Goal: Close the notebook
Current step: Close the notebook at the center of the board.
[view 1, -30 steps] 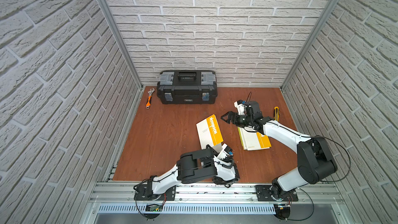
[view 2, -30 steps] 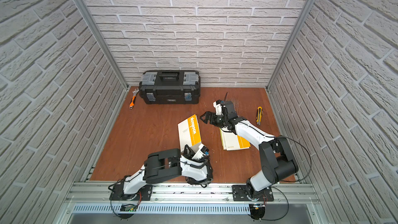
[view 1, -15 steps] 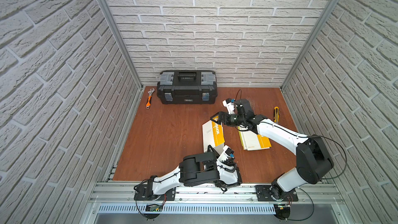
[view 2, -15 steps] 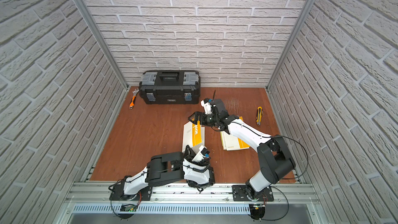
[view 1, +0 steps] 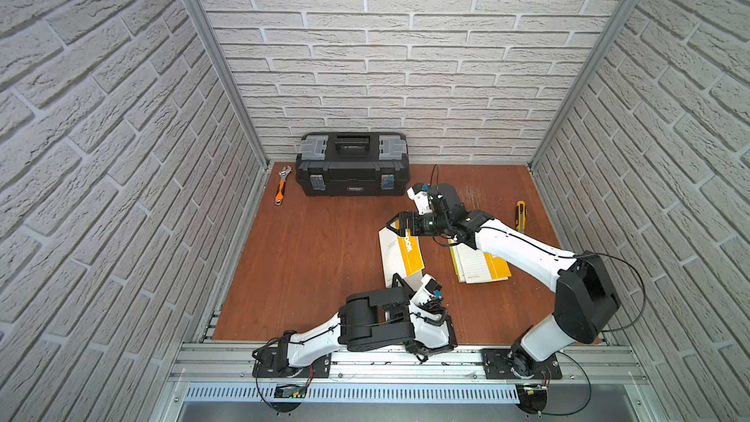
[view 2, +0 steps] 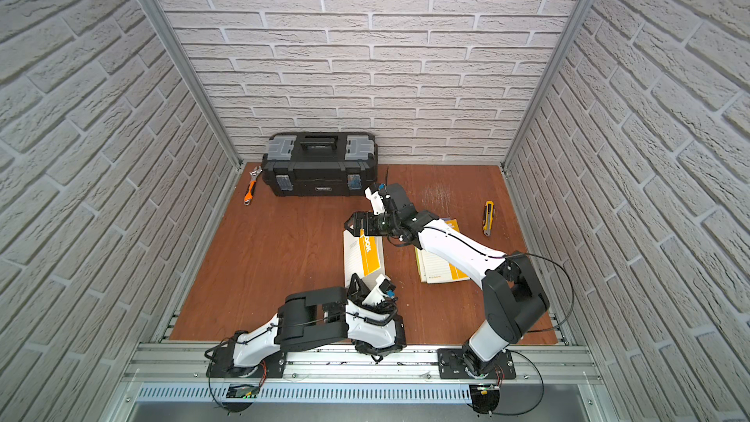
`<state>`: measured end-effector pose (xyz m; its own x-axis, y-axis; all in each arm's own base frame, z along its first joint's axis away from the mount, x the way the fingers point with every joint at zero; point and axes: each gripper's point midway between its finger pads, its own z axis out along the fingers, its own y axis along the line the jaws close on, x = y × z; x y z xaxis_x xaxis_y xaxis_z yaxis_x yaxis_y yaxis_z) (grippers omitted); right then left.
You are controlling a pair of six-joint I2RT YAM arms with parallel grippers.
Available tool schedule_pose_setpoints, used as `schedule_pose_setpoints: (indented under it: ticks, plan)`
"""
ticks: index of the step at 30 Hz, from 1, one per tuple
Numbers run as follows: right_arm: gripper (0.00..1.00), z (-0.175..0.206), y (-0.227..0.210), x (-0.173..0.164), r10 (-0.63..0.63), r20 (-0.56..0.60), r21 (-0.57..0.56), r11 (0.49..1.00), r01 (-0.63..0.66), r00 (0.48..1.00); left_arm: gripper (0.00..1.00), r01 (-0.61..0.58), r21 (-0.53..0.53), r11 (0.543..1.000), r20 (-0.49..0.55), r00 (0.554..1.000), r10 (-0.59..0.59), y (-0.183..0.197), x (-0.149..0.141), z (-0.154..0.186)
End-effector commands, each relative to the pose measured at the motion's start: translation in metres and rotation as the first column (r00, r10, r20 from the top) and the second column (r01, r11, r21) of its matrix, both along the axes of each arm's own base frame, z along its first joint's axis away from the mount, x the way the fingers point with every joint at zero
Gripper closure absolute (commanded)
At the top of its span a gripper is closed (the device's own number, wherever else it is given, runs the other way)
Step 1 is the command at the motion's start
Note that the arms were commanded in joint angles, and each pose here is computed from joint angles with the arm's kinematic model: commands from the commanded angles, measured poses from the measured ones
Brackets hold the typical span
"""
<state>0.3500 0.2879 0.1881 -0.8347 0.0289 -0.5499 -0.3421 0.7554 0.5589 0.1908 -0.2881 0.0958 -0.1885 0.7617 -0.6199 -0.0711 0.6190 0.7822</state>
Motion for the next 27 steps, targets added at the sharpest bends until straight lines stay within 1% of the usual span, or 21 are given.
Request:
schedule_pose_setpoints:
  ticks: [1, 6, 9, 12, 16, 21, 27]
  plan:
    - [0.0, 0.038, -0.01, 0.003, -0.008, 0.115, -0.029, 0.999, 0.011, 0.993, 1.0, 0.035, 0.204, 0.978, -0.003, 0.999, -0.035, 0.001, -0.002, 0.004]
    - [0.0, 0.06, -0.005, 0.0, 0.001, 0.133, 0.016, 1.0, -0.003, 0.991, 1.0, 0.039, 0.215, 0.976, -0.004, 0.999, -0.039, -0.001, -0.001, 0.002]
    - [0.0, 0.057, 0.006, 0.0, 0.029, 0.095, 0.047, 0.998, -0.034, 0.995, 1.0, 0.043, 0.207, 0.977, -0.002, 0.999, -0.043, -0.001, -0.002, 0.002]
    - [0.0, 0.033, 0.024, -0.001, 0.074, 0.015, 0.071, 0.995, -0.075, 0.997, 1.0, 0.043, 0.2, 0.979, 0.0, 0.999, -0.043, -0.001, -0.002, 0.002]
    - [0.0, -0.007, 0.036, -0.003, 0.084, -0.035, 0.017, 0.996, -0.084, 0.996, 1.0, 0.039, 0.197, 0.98, 0.001, 0.999, -0.04, 0.001, -0.003, 0.002]
    - [0.0, -0.055, 0.033, -0.004, 0.068, -0.118, -0.028, 0.997, -0.072, 0.991, 1.0, 0.035, 0.176, 0.984, 0.005, 0.999, -0.037, 0.005, -0.002, 0.005]
    - [0.0, -0.091, 0.023, -0.009, 0.043, -0.16, -0.063, 0.997, -0.054, 0.986, 1.0, 0.045, 0.137, 0.99, 0.015, 0.999, -0.048, 0.002, -0.001, 0.009]
